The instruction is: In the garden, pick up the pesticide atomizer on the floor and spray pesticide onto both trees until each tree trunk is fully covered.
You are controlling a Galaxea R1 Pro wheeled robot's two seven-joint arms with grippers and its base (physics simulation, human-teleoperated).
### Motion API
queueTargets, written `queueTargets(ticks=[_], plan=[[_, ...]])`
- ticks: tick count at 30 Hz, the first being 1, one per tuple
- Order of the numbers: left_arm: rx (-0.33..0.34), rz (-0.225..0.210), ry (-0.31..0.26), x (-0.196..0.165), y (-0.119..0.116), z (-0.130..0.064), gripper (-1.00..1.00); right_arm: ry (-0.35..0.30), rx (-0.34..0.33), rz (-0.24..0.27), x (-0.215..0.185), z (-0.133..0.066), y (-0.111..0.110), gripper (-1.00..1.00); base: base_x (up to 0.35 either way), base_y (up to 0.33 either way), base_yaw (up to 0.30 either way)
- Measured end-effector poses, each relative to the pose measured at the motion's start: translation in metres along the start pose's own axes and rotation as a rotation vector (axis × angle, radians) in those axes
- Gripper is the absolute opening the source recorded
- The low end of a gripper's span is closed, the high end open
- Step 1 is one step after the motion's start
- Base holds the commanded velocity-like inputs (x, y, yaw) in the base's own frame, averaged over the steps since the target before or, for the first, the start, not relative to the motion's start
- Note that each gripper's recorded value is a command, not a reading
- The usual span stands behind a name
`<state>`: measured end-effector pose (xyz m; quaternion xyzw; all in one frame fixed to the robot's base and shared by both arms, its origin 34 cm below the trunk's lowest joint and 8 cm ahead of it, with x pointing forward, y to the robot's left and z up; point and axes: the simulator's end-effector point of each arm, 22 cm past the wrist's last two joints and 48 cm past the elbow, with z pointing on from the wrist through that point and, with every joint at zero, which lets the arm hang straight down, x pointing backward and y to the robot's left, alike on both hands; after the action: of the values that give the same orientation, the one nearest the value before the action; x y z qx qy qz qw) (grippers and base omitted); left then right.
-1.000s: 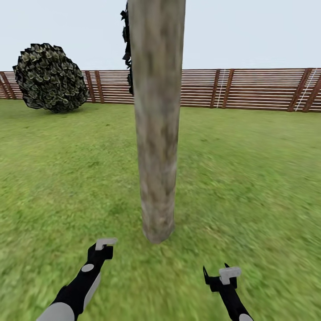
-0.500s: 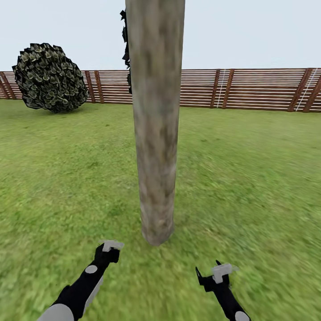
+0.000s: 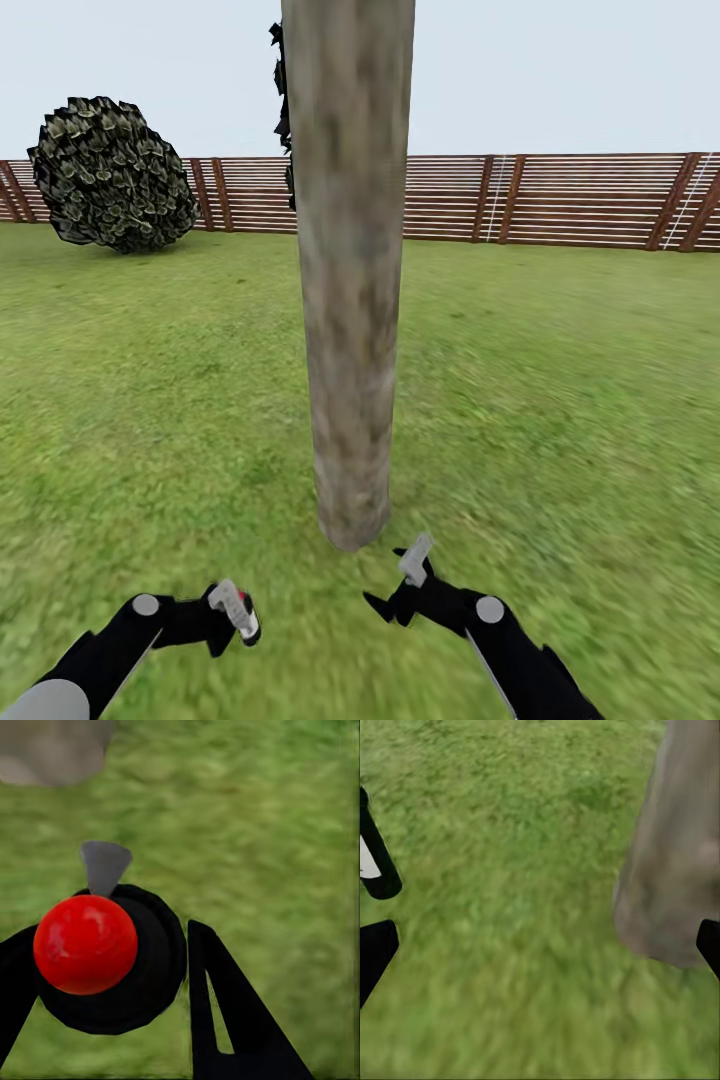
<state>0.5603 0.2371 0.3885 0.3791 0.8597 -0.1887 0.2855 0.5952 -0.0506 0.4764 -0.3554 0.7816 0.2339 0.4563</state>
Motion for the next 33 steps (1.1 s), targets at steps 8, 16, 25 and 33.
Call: queueTargets(ticks=[8,16,25,33], plan=[[0.069,0.02,0.104,0.02,-0.014,-0.002,-1.0,0.022,-0.12,-0.063,-0.009,0.012,0.039,1.0,0.0,0.0,0.0],[0.139,0.105,0.203,0.038,-0.033,0.0,-1.0,0.038,-0.307,-0.127,-0.026,0.015,0.074,1.0,0.0,0.0,0.0],[0.2,0.136,0.223,0.034,-0.044,0.0,-1.0,0.131,-0.453,-0.256,-0.014,0.011,0.103,-1.0,0.0,0.0,0.0],[0.26,0.181,0.247,0.027,-0.061,0.006,-1.0,0.138,-0.461,-0.276,-0.016,0.012,0.103,-1.0,0.0,0.0,0.0]])
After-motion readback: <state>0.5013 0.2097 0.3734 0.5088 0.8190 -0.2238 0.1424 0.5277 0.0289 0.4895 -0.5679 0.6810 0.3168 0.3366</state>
